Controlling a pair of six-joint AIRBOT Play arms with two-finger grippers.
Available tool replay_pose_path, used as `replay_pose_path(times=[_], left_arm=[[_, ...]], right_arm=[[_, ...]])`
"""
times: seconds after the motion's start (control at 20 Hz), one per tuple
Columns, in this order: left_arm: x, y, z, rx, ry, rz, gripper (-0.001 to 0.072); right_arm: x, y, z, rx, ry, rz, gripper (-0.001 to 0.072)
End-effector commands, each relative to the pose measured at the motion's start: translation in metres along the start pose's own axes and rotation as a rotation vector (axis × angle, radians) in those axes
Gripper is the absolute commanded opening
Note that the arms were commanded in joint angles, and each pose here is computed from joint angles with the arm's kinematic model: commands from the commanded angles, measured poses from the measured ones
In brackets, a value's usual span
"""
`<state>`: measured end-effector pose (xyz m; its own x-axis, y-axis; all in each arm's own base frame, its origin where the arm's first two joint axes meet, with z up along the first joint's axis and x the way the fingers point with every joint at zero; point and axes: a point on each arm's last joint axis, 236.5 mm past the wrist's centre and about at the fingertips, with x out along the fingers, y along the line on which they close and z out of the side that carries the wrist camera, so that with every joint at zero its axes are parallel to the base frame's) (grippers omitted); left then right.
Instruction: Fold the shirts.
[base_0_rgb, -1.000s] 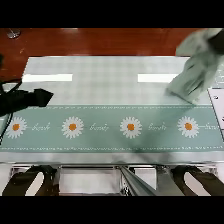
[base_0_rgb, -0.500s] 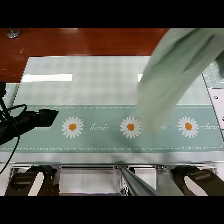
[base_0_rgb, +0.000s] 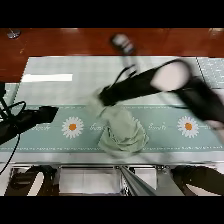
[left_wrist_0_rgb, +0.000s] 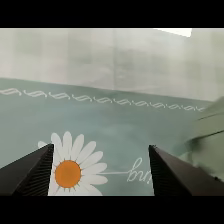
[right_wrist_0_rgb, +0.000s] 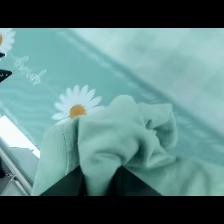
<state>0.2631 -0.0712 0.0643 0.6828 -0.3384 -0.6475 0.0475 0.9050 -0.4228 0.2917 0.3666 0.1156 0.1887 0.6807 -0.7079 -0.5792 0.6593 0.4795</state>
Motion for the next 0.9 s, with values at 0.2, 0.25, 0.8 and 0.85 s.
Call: replay_pose_path(times=[0.2,0.25,0.8,0.85], left_arm=[[0.019,-0.001,-0.017,-0.082,0.109,-0.03,0.0702],[0.019,-0.002,-0.023,-0.086,0.139,-0.035,0.0702],[0.061,-0.027,-0.092,-0.099,0.606,-0.186,0.0702],[0.073,-0.029,-0.093,-0.076,0.613,-0.181,0.0702]], right_arm=[[0.106,0.021,-0.04,0.337,0.194,0.346,0.0627],[0.082,0.007,-0.029,0.342,0.193,0.361,0.0627],[-0.182,-0.265,-0.174,0.727,-0.043,-0.435,0.0626],[-0.17,-0.261,-0.201,0.783,-0.046,-0.417,0.0625]])
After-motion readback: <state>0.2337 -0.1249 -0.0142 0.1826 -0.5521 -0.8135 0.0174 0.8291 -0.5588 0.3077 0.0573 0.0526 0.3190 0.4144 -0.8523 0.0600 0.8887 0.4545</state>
